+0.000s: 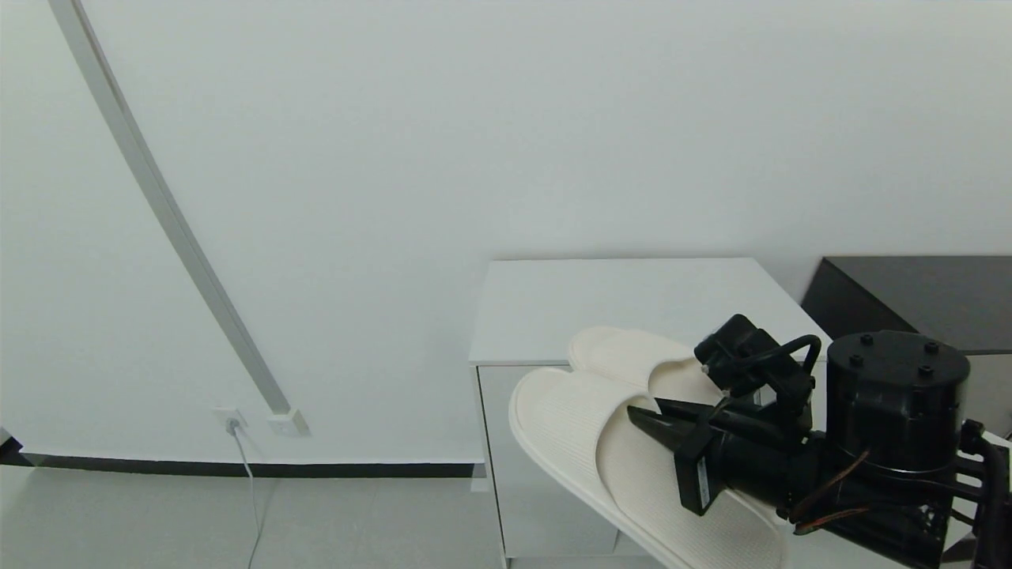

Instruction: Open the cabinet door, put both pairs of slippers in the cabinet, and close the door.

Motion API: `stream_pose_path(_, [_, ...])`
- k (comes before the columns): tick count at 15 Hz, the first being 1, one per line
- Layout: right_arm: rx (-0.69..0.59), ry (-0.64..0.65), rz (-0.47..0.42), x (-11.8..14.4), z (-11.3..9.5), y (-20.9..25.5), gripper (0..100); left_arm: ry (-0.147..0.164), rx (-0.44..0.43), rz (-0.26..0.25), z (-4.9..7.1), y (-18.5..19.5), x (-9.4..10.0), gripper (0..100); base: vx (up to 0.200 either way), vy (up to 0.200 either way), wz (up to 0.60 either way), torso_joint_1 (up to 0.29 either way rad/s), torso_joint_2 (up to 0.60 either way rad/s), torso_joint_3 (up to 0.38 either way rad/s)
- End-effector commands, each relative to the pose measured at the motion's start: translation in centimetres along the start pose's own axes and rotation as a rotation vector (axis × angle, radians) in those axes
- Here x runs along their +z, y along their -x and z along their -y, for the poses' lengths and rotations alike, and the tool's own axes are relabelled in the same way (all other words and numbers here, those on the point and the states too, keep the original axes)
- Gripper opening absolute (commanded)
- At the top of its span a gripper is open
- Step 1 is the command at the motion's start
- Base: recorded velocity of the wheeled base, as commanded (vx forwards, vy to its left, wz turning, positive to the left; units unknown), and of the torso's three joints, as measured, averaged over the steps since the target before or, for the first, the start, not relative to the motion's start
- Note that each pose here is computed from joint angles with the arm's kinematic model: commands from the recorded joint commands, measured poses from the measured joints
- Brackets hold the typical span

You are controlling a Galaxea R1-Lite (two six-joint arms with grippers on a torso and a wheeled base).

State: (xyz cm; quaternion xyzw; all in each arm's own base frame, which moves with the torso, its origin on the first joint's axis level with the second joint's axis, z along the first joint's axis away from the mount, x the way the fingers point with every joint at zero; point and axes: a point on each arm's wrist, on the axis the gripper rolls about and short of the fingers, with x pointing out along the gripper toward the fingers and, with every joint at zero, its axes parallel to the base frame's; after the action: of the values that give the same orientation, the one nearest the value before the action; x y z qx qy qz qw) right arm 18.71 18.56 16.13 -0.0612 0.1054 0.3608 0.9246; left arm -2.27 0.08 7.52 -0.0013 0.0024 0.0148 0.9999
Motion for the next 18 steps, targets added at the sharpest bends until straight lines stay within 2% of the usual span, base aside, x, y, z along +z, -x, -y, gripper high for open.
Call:
stream_pose_path(1, [0.000,0.001,-0.004,-0.09,-0.01,-0.09,0,0.000,0.001,0.000,0.00,0.00,0.00,0,0.000,0.000,0.00,0.000,0.00,0.000])
stream_pose_path(7, [-0.001,0.002,-0.005,-0.12,-0.01,-0.12,0,0.000,0.001,0.000,0.00,0.00,0.00,0,0.000,0.000,0.00,0.000,0.00,0.000])
stream_pose_path(18, [0.000,0.001,-0.013,-0.26,-0.03,-0.43,0,0.000,0.001,0.000,0.00,0.00,0.00,0,0.000,-0.200,0.00,0.001,0.00,0.002])
